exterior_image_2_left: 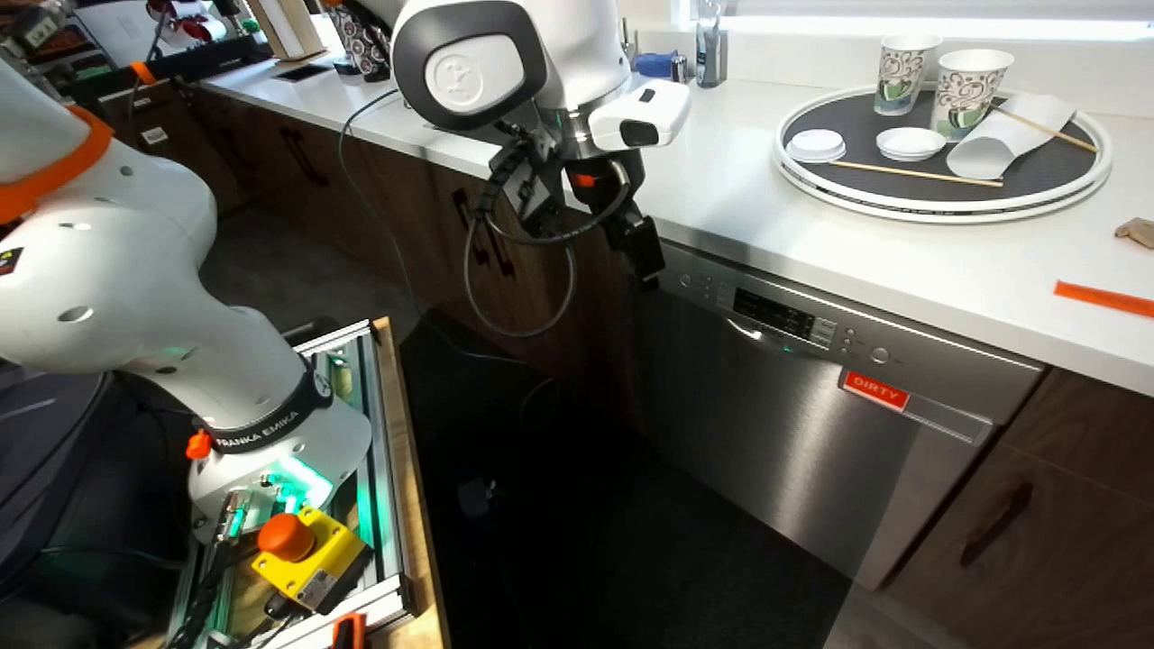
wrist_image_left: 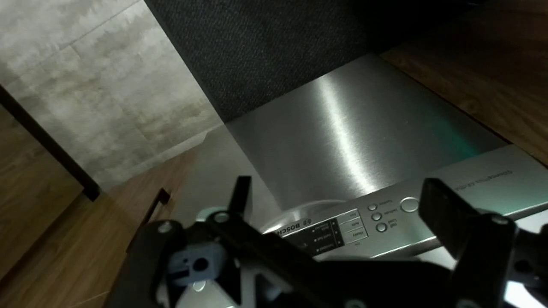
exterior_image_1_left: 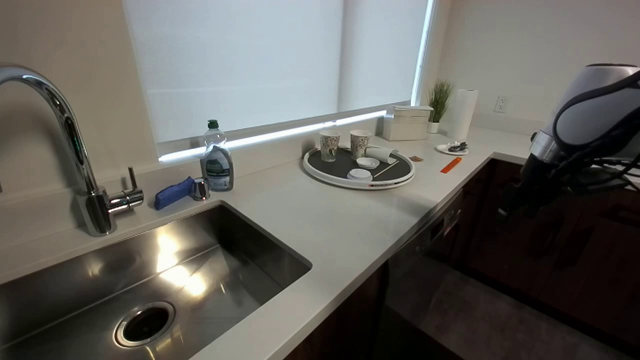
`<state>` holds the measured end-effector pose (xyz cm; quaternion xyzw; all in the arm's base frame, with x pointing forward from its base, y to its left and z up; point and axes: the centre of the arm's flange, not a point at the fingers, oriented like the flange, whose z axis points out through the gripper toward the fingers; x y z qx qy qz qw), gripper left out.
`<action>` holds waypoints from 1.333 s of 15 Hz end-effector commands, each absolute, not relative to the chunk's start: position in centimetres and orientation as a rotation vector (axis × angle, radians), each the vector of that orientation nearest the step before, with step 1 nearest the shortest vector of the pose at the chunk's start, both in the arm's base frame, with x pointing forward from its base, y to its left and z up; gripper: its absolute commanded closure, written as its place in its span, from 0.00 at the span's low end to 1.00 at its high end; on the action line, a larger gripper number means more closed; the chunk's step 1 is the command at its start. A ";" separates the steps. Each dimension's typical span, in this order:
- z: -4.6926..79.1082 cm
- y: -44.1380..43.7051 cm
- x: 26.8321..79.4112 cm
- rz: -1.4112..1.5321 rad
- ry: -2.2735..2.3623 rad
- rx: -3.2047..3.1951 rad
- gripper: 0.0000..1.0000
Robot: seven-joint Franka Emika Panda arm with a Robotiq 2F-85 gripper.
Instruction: Turn the switch on the dishwasher
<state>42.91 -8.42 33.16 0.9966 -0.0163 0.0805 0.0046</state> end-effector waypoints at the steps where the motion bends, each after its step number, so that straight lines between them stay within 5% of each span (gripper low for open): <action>1: 29.4 -8.5 44.5 0.370 0.057 3.142 0.00; 20: 23.5 -7.7 46.9 0.472 0.202 3.208 0.00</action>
